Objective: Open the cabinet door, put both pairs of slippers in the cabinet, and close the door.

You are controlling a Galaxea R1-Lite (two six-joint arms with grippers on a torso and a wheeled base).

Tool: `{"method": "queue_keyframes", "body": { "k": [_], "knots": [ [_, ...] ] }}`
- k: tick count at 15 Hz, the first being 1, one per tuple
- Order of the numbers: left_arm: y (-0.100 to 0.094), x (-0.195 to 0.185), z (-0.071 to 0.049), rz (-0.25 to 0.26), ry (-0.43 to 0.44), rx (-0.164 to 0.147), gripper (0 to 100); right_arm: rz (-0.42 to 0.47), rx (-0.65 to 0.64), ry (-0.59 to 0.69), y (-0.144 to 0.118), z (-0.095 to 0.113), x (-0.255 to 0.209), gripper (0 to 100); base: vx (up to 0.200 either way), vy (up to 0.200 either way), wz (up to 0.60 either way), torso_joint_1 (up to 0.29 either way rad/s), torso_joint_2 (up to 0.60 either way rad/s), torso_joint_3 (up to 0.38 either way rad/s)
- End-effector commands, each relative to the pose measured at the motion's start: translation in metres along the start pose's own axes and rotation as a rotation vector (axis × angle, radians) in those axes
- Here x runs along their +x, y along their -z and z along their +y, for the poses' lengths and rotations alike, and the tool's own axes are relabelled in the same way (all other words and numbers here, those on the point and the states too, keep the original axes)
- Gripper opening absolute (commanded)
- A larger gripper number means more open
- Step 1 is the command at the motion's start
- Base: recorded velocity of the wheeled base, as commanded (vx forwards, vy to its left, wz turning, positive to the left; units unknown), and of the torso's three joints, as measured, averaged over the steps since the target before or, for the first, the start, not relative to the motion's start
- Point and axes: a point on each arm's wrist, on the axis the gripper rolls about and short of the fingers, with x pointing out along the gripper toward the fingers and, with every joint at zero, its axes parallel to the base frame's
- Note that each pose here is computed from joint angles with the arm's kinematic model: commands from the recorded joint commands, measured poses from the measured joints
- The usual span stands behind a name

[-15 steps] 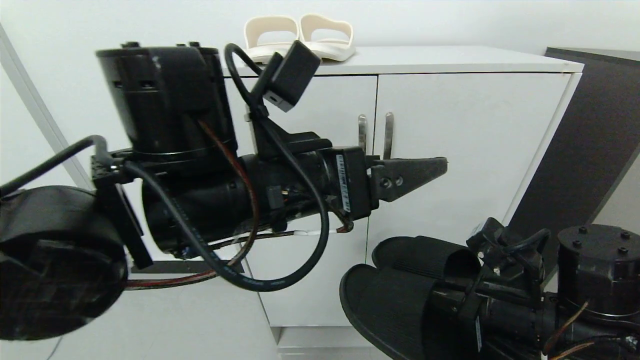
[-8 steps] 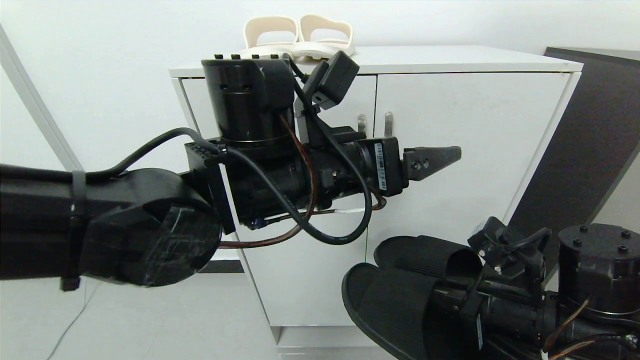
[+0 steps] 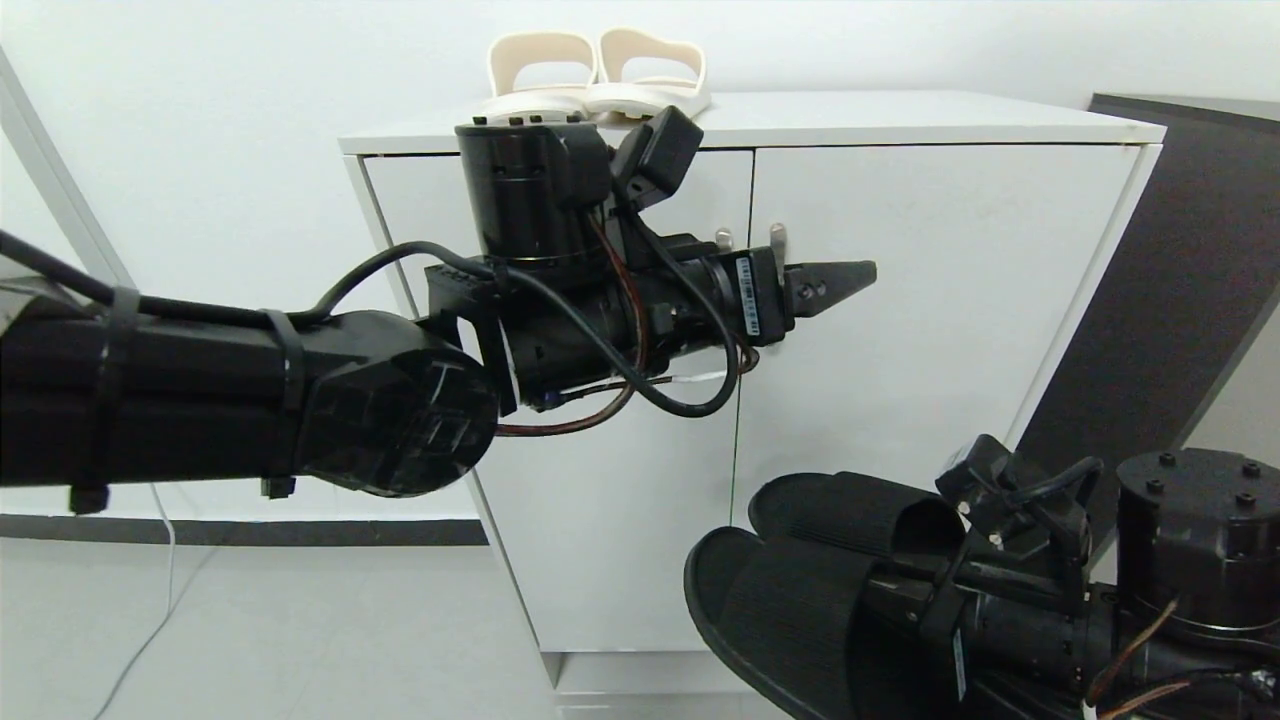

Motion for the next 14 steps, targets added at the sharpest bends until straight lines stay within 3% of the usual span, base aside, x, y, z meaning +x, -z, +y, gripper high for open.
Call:
{"method": "queue_keyframes", "body": {
  "k": [1,8,14],
  "knots": [
    [0.003,0.007,0.009,0.007,-0.018,-0.002,100,-0.001,0.000,-0.001,0.000,0.000,0.000,0,0.000,0.000,0.00,0.000,0.00,0.000],
    [0.005,0.021,0.023,0.020,-0.042,-0.008,100,-0.001,0.000,-0.001,0.000,0.000,0.000,0,0.000,0.000,0.00,0.000,0.00,0.000],
    [0.006,0.023,0.021,0.036,-0.038,-0.013,100,0.000,0.000,-0.001,0.000,0.000,0.000,0,0.000,0.000,0.00,0.000,0.00,0.000]
  ]
}}
